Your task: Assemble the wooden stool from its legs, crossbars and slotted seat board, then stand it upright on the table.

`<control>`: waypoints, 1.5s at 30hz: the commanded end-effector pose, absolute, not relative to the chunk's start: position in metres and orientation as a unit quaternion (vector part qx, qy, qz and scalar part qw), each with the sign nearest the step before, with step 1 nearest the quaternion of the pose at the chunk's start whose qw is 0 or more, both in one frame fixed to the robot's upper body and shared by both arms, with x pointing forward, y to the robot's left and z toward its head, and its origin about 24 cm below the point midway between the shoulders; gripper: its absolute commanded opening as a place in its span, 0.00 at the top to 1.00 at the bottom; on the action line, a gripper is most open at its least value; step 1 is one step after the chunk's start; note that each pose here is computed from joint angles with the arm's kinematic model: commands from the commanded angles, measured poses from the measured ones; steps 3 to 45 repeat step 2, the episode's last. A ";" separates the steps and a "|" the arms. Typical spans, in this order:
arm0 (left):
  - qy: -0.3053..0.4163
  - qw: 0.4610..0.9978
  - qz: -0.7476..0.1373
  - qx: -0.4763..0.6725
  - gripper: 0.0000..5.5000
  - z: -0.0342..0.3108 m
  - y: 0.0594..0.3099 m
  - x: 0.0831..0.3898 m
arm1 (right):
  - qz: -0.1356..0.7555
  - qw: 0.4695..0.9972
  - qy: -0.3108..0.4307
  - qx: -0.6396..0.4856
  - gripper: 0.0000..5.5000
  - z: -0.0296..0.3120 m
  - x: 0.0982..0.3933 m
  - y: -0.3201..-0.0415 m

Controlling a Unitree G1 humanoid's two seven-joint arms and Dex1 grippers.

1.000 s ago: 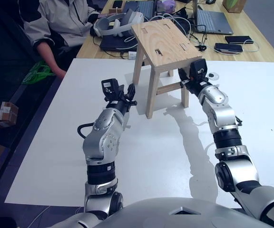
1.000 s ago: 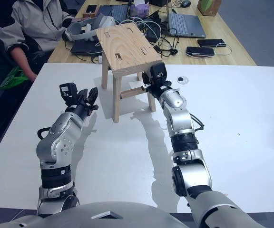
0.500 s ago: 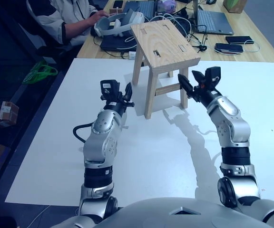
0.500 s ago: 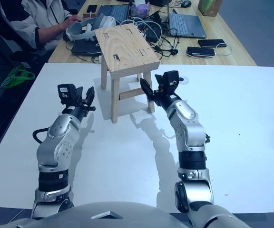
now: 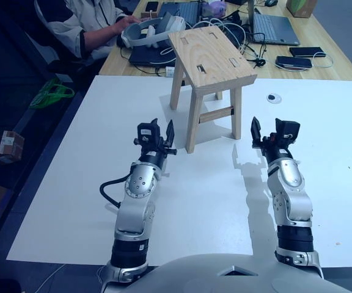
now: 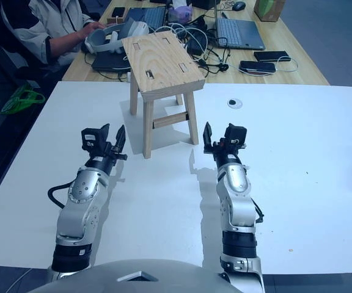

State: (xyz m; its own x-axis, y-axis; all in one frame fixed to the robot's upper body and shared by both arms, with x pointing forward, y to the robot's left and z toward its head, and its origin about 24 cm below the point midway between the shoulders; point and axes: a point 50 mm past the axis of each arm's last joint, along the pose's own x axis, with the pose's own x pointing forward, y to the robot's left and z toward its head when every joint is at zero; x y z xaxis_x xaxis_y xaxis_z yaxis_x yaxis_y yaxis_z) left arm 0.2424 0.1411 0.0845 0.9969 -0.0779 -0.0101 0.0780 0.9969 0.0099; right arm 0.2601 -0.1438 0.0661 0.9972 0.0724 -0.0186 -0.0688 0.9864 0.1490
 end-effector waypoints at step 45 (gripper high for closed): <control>-0.002 1.000 -0.007 0.007 0.62 0.088 0.157 0.247 | 0.055 0.996 0.006 0.070 0.33 0.066 0.254 -0.136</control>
